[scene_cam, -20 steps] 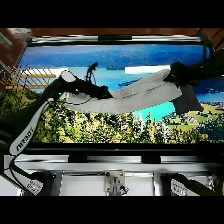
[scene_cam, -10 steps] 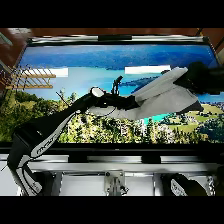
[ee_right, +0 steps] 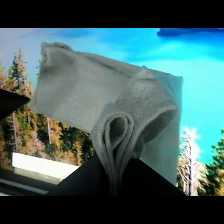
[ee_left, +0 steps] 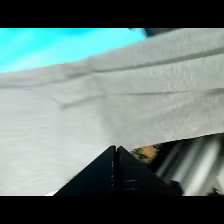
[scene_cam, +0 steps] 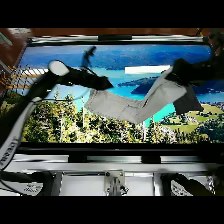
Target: Fold the shirts.
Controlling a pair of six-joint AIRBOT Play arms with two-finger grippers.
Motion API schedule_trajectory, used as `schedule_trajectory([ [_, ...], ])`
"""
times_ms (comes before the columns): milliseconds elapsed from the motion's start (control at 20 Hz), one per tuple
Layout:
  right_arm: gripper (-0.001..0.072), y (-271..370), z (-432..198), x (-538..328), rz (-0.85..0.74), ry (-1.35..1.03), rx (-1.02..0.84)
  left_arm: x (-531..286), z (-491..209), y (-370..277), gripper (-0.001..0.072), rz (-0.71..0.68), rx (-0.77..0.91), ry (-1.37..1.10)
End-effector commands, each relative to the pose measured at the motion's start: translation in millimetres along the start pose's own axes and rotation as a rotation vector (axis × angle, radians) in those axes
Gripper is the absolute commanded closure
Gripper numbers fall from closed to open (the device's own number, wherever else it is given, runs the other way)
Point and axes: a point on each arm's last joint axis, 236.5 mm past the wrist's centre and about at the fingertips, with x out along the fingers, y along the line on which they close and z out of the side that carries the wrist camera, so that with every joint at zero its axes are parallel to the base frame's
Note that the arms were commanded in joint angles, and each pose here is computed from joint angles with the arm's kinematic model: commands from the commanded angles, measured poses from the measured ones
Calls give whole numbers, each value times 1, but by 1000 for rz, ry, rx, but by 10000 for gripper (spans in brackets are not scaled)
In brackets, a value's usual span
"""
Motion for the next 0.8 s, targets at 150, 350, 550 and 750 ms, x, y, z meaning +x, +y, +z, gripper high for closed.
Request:
schedule_trajectory([
  [150, 635, 105, -4, 123, 179, -14, -75, -214, 61, 55, 674, 295, -13, -314],
  [350, 635, 132, -28, 215, 225, 25, -7, -279, 41, 70, 674, 375, -73, -329],
  [550, 627, 148, -59, 283, 268, 65, 123, -289, 24, 67, 674, 379, -89, -284],
  [750, 185, 159, -70, 301, 296, 77, 189, -284, 24, 67, 674, 371, -88, -274],
])
